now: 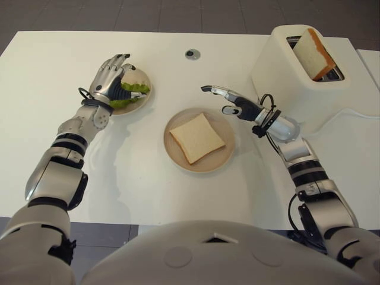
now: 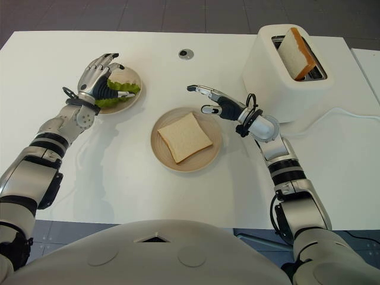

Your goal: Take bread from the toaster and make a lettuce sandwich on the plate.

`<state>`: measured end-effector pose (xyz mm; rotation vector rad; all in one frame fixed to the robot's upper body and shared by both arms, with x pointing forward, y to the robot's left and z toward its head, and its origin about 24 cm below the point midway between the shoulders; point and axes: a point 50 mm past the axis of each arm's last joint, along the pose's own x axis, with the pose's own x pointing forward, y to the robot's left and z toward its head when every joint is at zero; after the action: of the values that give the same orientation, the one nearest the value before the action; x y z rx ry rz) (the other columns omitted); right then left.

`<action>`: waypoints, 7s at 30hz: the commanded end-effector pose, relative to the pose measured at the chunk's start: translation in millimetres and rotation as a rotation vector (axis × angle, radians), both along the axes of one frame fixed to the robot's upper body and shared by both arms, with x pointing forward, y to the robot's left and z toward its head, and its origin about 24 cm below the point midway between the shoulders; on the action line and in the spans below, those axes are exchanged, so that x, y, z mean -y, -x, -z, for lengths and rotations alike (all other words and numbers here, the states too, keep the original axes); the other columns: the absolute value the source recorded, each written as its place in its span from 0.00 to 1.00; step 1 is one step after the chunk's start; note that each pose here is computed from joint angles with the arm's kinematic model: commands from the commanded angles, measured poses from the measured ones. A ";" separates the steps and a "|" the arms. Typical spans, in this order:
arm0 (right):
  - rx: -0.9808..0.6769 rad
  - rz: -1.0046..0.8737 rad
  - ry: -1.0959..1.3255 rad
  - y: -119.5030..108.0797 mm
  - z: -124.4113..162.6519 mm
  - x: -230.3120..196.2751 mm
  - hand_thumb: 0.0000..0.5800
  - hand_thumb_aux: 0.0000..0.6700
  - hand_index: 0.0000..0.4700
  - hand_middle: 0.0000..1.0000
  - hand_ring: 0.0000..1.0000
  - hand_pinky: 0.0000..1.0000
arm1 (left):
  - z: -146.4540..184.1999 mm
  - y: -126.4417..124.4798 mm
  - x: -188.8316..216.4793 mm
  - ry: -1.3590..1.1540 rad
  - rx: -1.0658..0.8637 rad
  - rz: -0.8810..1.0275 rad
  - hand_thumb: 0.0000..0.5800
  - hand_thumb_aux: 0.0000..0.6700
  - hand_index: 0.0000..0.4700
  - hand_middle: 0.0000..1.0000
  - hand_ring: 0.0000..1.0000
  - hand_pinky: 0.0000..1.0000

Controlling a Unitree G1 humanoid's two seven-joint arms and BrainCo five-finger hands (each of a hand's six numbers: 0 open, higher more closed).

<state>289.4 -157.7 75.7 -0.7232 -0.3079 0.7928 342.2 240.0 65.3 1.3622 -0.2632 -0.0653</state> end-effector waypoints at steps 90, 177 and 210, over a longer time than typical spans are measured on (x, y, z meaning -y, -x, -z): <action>0.261 0.761 0.374 -16.2 -72.3 156.1 0.77 0.52 0.52 0.00 0.00 0.00 | 15.6 76.6 120.3 0.230 -0.262 0.871 0.00 0.00 0.00 0.00 0.00 0.00; -0.022 -0.115 -0.169 -54.5 -34.2 -21.1 0.00 0.00 0.00 0.46 0.46 0.46 | 66.5 115.7 110.8 0.145 -0.720 1.026 0.72 0.47 0.47 0.00 0.00 0.00; -0.717 -0.716 0.188 67.0 48.6 6.5 1.00 1.00 1.00 1.00 1.00 1.00 | 38.3 153.1 79.7 0.413 -0.972 1.323 1.00 1.00 1.00 1.00 1.00 1.00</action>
<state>224.7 -159.9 34.2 -0.3883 0.1040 1.6608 187.0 157.0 37.6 0.3758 -0.3582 -1.6076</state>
